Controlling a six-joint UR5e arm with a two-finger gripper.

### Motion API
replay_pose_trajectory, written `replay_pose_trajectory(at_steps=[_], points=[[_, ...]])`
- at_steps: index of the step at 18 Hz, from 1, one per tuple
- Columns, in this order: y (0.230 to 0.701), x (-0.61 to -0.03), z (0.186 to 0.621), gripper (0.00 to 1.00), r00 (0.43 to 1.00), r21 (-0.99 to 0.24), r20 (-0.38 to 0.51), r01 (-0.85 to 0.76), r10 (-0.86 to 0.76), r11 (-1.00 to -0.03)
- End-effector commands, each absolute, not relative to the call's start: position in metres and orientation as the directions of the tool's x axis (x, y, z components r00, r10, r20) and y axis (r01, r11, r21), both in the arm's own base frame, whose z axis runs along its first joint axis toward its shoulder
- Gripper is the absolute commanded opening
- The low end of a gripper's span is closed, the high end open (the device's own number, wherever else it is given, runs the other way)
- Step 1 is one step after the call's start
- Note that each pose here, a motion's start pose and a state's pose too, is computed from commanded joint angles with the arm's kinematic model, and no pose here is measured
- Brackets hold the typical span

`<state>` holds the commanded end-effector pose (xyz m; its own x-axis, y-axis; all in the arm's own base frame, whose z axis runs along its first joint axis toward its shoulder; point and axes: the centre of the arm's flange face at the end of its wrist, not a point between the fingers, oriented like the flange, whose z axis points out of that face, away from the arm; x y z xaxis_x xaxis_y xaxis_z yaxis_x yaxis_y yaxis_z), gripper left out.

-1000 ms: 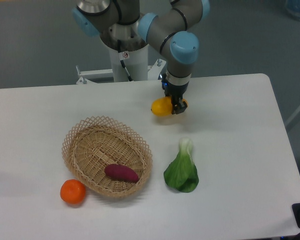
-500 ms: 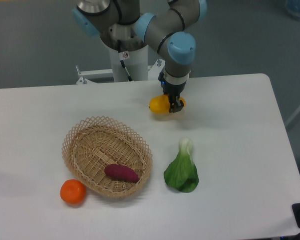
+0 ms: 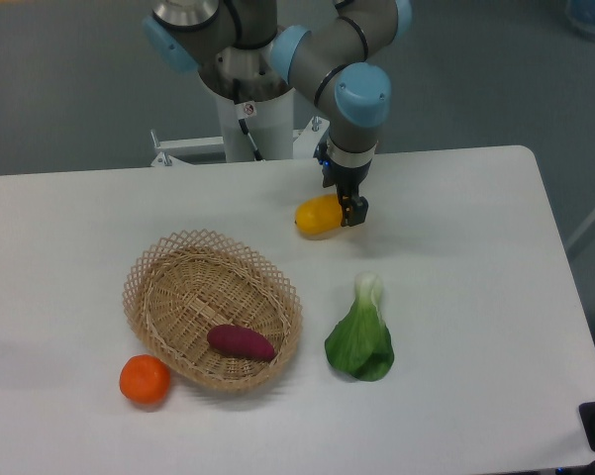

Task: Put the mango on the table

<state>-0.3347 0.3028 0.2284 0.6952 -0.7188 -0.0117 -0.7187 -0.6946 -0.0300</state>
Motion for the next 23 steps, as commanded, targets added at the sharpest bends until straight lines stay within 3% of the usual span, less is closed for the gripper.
replay_pose_trajectory(at_steps=[3, 11, 16, 20, 23], points=[[0.311, -0.359, 0.255, 1.0, 0.701, -0.021, -0.036, -0.713, -0.712, -0.701], [0.326, -0.433, 0.306, 1.0, 0.726, -0.043, 0.021, -0.686, -0.687, -0.726], [0.344, -0.467, 0.32, 1.0, 0.723, -0.026, -0.021, -0.691, -0.69, -0.723], [0.359, -0.492, 0.333, 1.0, 0.774, -0.029, -0.058, -0.632, -0.63, -0.774], [0.364, -0.509, 0.337, 1.0, 0.777, -0.027, -0.074, -0.628, -0.625, -0.778]])
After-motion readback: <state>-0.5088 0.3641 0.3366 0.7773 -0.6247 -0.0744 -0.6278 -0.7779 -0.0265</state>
